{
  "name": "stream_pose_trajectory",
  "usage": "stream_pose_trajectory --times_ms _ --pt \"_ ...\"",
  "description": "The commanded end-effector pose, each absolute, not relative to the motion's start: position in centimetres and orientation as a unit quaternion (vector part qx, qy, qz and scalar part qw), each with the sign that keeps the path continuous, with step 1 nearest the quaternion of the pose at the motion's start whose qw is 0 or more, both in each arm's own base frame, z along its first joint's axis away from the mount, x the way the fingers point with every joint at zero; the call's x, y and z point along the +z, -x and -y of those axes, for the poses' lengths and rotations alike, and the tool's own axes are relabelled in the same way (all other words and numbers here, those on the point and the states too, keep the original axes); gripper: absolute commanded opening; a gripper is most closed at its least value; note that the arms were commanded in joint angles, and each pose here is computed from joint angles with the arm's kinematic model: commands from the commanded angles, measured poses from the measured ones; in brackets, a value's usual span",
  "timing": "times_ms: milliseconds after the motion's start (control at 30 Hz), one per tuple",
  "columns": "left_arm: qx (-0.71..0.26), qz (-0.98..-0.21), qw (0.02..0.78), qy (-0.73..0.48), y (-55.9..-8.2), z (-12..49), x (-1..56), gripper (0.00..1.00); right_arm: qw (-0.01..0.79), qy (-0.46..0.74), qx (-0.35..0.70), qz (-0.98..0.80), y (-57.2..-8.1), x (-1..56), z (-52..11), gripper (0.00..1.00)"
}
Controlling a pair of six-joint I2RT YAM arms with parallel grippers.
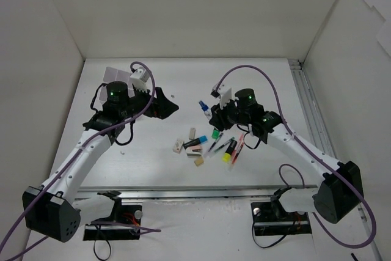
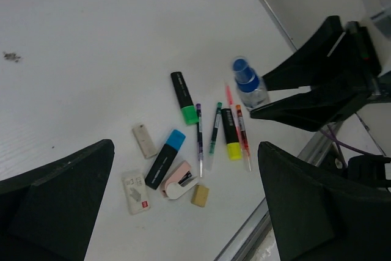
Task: Sort the stationery into containers
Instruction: Pick up the stationery from the center of the board.
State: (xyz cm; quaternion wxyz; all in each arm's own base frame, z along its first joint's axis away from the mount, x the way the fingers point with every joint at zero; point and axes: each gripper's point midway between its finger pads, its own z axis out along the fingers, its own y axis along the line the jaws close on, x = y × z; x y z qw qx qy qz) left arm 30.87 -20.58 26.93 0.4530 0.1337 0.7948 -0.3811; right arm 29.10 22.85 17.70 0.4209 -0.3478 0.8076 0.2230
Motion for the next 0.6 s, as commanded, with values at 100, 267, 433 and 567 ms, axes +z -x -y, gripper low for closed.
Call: stream_pose_trajectory --times_ms 100,267,433,567 --pt "-0.435 -0.724 0.509 -0.167 -31.2 23.3 32.4 0.99 0.547 0.356 0.314 -0.690 -32.0 25.7 -29.1 0.02" --pt "-0.448 -0.716 0.515 -0.145 -32.4 24.0 32.4 0.99 0.559 0.341 0.343 -0.673 -33.0 26.8 -31.4 0.02" --pt "-0.433 -0.725 0.525 -0.106 -34.7 24.0 31.7 0.99 0.540 0.329 0.372 -0.680 -32.9 26.6 -33.4 0.02" --pt "-0.428 -0.727 0.527 -0.100 -35.7 24.4 31.3 0.99 0.533 0.319 0.378 -0.687 -33.3 26.5 -34.2 0.02"
